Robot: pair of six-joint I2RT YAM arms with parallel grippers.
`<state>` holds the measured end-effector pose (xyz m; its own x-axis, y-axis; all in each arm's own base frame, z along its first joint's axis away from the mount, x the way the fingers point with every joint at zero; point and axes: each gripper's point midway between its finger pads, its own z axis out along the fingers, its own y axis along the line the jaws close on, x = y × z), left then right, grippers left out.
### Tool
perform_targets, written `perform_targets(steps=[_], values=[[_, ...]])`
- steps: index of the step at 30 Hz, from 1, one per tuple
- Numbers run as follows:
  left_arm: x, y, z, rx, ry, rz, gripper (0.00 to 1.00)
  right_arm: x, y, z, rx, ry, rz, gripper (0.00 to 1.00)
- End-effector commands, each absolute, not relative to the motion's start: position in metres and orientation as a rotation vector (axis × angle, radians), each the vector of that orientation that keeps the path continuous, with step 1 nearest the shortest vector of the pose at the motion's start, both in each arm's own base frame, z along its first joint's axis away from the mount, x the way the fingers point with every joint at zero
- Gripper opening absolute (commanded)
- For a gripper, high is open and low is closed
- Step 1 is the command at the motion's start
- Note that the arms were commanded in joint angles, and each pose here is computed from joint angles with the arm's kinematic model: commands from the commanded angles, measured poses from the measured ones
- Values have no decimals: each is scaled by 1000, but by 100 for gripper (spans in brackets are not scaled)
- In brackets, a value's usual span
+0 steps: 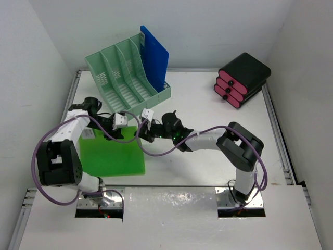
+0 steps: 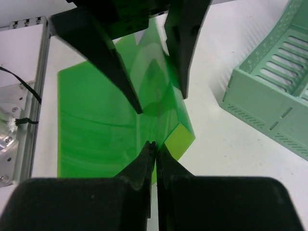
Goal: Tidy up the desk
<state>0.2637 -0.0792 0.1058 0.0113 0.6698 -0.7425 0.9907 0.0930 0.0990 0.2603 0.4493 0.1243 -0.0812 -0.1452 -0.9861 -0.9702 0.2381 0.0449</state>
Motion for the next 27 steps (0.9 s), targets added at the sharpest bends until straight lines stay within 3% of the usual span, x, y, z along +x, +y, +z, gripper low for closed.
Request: perform_targets(steps=[1,2,3,7,8,10,11,14,15,18,27], values=[[272,-85,111,1623,1694,-645,36,259,450,163,-1107,1318,1000,0],[270,-85,113,1622,1701,-652,2,259,449,162,-1103,1320,1001,0],[270,-85,114,1611,1717,-651,0,259,448,162,-1098,1324,1002,0],[271,-84,127,1555,1744,-617,0,268,422,174,-958,1366,1033,1],[272,-85,133,1489,1791,-629,0,275,412,176,-916,1388,1029,25],[280,-86,148,1433,1780,-577,0,289,381,179,-803,1466,1032,40],[283,-86,156,1381,1792,-569,0,295,369,181,-756,1498,1035,56],[287,-91,183,1263,1780,-556,0,311,325,177,-619,1626,1024,72],[286,-94,197,1234,1756,-549,0,309,314,169,-617,1658,1002,83],[297,-96,234,1076,1742,-541,0,303,282,159,-668,1692,858,96],[288,-117,340,863,1605,-672,0,285,274,196,-754,1617,849,99]])
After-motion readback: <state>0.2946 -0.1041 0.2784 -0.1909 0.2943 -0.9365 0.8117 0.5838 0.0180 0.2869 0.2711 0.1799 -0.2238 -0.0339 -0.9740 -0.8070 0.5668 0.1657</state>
